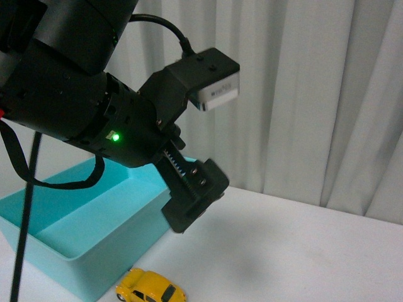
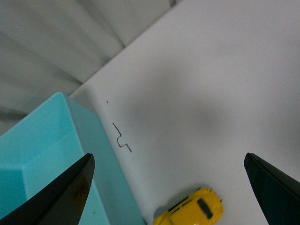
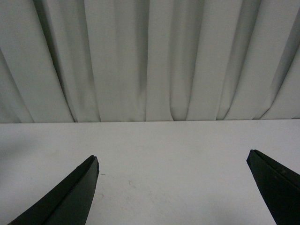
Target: Wind up and store yellow beetle toy
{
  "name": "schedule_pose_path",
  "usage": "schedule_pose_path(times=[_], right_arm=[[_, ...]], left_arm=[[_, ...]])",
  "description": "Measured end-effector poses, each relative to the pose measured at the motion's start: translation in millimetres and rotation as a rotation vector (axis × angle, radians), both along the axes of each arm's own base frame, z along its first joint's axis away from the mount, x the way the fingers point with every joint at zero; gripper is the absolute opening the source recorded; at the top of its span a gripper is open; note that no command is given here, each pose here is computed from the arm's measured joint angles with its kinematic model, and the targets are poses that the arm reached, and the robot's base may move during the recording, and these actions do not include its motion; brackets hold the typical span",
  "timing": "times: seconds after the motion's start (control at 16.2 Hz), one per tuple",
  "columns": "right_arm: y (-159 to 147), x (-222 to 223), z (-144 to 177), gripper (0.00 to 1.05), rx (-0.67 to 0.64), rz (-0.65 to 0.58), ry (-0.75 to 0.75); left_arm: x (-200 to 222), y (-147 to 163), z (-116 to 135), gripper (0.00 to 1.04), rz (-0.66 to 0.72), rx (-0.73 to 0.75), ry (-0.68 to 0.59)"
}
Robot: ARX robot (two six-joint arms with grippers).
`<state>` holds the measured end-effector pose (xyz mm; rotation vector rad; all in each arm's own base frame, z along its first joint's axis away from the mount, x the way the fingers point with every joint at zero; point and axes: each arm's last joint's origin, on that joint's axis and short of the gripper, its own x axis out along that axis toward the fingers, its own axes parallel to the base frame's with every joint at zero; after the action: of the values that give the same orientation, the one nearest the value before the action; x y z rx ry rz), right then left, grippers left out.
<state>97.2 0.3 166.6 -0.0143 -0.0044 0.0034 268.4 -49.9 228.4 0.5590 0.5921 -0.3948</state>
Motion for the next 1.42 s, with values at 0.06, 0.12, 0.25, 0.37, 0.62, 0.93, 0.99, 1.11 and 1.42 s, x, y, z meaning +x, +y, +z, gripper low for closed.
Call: schedule_pose_path(times=[0.06, 0.12, 0.25, 0.37, 0.62, 0.93, 0.99, 1.11, 1.42], right_arm=[[0, 0, 0, 0.98, 0.0, 0.0, 0.0], [0, 0, 0, 0.98, 0.0, 0.0, 0.0], [0, 0, 0, 0.98, 0.0, 0.0, 0.0], [0, 0, 0, 0.98, 0.0, 0.0, 0.0], [0, 0, 0, 0.98, 0.0, 0.0, 0.0], [0, 0, 0, 0.98, 0.0, 0.0, 0.0], [0, 0, 0, 0.98, 0.0, 0.0, 0.0], [0, 0, 0, 0.98, 0.0, 0.0, 0.0], [0, 0, 0, 0.98, 0.0, 0.0, 0.0]], left_arm=[[0, 0, 1, 0.98, -0.092, 0.1, 0.047], [-2, -3, -1, 0.98, -0.194, 0.195, 0.103], [-11, -16, -26, 0.98, -0.492, 0.415, 0.312], [-8, -20, -40, 0.98, -0.604, 0.539, 0.353], [-1, -21, -70, 0.98, -0.75, 0.675, 0.413], [8, -11, -96, 0.98, -0.787, 0.727, 0.457], [13, -3, -109, 0.98, -0.774, 0.717, 0.493], [15, -1, -113, 0.98, -0.763, 0.713, 0.503], [21, 6, -126, 0.98, -0.697, 0.681, 0.569]])
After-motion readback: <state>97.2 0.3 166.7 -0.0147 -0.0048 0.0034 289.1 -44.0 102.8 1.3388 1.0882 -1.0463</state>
